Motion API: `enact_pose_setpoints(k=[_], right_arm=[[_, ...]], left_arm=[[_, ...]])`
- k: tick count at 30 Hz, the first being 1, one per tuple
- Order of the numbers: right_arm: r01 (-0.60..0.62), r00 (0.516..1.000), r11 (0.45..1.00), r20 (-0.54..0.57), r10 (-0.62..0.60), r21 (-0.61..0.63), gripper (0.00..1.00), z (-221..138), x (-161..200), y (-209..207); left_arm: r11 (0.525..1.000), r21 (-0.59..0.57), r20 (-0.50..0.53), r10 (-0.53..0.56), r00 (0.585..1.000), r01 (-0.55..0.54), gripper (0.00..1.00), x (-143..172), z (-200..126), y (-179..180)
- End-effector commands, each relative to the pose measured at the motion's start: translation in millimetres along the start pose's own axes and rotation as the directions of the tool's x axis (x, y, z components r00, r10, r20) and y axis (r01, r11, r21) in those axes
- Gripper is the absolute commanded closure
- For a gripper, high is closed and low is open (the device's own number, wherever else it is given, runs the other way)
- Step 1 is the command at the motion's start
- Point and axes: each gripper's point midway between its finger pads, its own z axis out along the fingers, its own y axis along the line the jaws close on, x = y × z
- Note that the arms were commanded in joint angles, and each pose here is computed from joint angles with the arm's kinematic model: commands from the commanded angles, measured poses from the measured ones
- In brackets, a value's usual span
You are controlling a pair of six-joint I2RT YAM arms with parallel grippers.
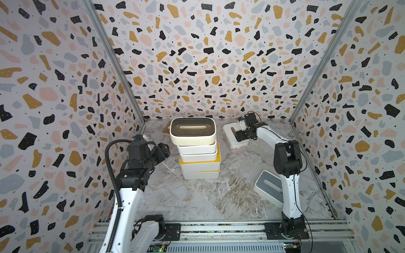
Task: Stack the tissue boxes
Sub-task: Pick up the tissue box from the center of the board.
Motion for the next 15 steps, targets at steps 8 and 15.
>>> enact_pose_setpoints(k=[8,15], right_arm=[[0.023,0.999,0.999,0.026,-0.022,-0.032,0.39,-16,-7,13],[0.011,0.997,0.999,0.08,-0.009,-0.034,0.57,-38,-20,14]], left_arm=[[1.0,0.002,0.032,-0.001,0.999,0.001,0.16,-7,-5,-1],[1.0,0.011,0.037,-0.004,0.999,0.004,0.16,-8,-7,-3]])
